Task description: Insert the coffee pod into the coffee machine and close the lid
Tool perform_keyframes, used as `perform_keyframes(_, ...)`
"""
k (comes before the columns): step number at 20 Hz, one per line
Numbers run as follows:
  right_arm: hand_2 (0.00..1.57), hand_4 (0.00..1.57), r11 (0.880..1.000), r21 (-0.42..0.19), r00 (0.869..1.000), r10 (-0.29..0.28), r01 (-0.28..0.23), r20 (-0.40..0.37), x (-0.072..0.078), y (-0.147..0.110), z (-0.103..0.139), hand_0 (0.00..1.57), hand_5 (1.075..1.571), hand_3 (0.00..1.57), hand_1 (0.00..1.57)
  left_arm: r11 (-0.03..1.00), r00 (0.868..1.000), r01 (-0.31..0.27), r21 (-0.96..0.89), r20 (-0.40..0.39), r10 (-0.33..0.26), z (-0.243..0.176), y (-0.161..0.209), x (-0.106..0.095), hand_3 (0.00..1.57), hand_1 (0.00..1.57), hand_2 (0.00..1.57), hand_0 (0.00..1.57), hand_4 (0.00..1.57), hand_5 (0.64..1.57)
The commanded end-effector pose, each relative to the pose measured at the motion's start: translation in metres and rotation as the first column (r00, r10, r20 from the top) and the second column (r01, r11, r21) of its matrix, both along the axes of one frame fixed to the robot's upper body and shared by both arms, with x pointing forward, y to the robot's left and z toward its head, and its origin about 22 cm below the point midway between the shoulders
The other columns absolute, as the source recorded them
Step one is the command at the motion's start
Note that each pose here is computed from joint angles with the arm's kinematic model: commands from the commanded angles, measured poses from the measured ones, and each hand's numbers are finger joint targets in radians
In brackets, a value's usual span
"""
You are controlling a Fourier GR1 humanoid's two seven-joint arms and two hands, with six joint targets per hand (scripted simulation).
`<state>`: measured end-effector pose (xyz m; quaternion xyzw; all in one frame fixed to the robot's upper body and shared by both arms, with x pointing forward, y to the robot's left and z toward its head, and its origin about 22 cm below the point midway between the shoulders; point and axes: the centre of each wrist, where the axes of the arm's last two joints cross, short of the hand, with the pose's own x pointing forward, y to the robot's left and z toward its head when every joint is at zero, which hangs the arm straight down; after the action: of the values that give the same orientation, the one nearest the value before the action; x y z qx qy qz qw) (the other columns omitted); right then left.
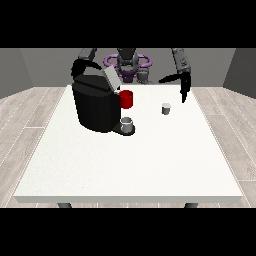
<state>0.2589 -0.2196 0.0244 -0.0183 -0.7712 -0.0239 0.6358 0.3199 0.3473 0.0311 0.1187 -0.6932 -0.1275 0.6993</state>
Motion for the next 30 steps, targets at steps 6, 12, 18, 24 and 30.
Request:
perform_keyframes(6,0.00,0.40,1.000,-0.016,1.000,-0.002,0.002,-0.010,0.014,0.008,0.009,0.00,1.571,0.00,0.00,0.994,0.997,-0.028,0.105,-0.072,0.035,-0.012,0.002,0.024,0.00,0.00,0.00,0.00,0.00,1.571)
perform_keyframes(12,0.00,0.41,0.998,-0.056,0.992,-0.046,0.039,-0.116,0.023,-0.007,-0.010,0.00,1.571,0.00,0.00,0.981,0.987,0.054,0.186,-0.158,-0.024,-0.018,-0.031,0.035,0.00,0.00,0.20,0.00,0.00,1.571)
perform_keyframes(18,0.00,0.41,0.998,-0.048,0.991,-0.042,0.036,-0.128,0.023,-0.008,-0.017,0.00,1.571,0.00,0.00,0.967,0.978,0.042,0.252,-0.209,0.012,-0.035,-0.004,0.028,0.35,0.65,0.72,0.65,0.00,1.571)
perform_keyframes(24,0.00,0.39,0.997,-0.066,0.990,-0.045,0.037,-0.131,0.033,0.009,0.003,0.00,1.571,0.00,0.00,0.924,0.974,0.064,0.376,-0.224,0.024,-0.033,-0.006,0.037,0.49,0.63,0.76,0.63,0.00,1.571)
perform_keyframes(30,0.00,0.48,0.999,-0.037,0.995,-0.028,0.024,-0.096,0.035,-0.002,-0.006,0.00,1.571,0.00,0.00,0.882,0.988,0.055,0.468,-0.156,0.021,-0.022,0.008,0.043,0.48,0.61,0.75,0.61,0.00,1.571)
